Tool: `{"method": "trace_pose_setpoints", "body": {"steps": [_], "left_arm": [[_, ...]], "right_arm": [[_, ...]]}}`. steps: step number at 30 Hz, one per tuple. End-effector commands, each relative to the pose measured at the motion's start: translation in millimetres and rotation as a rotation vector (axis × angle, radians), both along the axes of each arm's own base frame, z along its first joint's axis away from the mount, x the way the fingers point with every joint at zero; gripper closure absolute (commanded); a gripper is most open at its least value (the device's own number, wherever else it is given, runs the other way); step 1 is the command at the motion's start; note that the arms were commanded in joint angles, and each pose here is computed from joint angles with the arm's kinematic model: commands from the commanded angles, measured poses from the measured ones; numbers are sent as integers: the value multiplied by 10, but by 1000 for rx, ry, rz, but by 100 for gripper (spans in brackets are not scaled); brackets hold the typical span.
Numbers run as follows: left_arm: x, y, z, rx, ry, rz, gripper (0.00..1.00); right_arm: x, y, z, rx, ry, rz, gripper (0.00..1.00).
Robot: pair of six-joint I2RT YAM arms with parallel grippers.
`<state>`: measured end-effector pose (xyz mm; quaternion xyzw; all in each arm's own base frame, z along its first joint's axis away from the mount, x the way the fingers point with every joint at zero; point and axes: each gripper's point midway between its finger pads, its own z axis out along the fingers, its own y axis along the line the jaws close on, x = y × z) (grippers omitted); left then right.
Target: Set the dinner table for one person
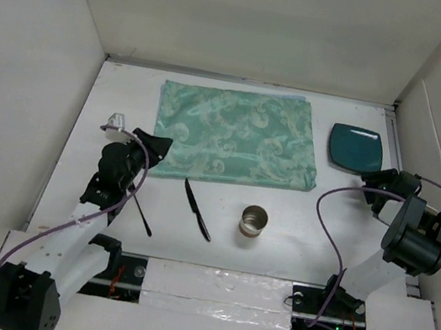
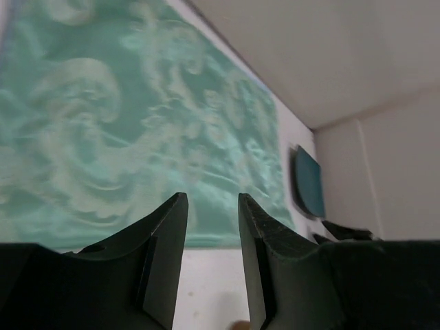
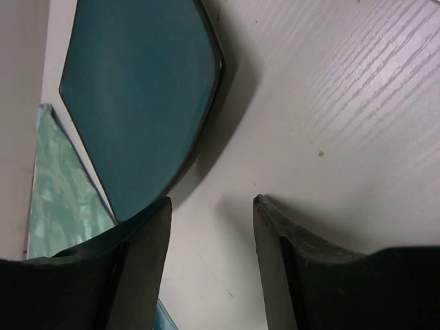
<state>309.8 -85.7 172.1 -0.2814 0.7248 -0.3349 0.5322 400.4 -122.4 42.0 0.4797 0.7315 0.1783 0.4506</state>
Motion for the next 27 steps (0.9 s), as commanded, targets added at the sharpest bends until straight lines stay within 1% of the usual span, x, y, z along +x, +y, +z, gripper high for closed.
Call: {"method": "trace_pose_setpoints", "body": {"steps": [1,3,4,5,7,8,10,11,12,14,16,18,20,21,23,24,25,26,27], "left_arm": [[-59,-420,762,4,-185,-127,67],[-107,-495,922,7,-221,-134,67],[-152,-574,947,8,-230,-158,66],[-158,-561,977,8,-239,-152,66],[-183,-575,972,2,-243,-164,65],[-203,-569,992,3,-253,-165,65],[-213,-560,971,11,-252,-165,65],[-224,-554,984,17,-258,-165,65],[-226,-552,991,19,-262,-165,65],[-231,-553,985,18,-265,-167,65],[-225,-560,996,10,-271,-167,65],[-226,-604,992,4,-273,-182,65],[-219,-612,1004,4,-275,-185,65],[-215,-616,1006,5,-274,-187,65],[-230,-602,1027,4,-281,-182,65],[-238,-592,1030,6,-285,-179,65],[-257,-578,1060,4,-293,-175,65],[-264,-570,1077,4,-300,-172,65],[-273,-565,1056,8,-295,-173,65]], "right_arm": [[241,-157,242,17,-102,-56,42],[291,-214,274,36,-97,-90,42],[309,-266,259,21,-86,-126,42],[288,-298,222,26,-55,-150,42],[355,-420,275,29,-41,-208,44],[357,-439,198,36,-15,-218,44],[445,-538,234,21,-11,-243,45],[434,-501,66,30,44,-237,45],[476,-526,71,25,44,-236,53],[556,-533,109,28,37,-219,54],[575,-536,70,28,69,-231,56],[607,-548,68,41,87,-235,56],[594,-561,12,31,125,-255,59],[634,-587,60,34,125,-262,60],[617,-542,-24,35,183,-284,66],[669,-587,35,38,179,-304,71],[666,-608,-28,56,227,-325,81],[574,-592,-152,61,282,-334,84],[598,-555,-160,70,305,-340,86]]}}
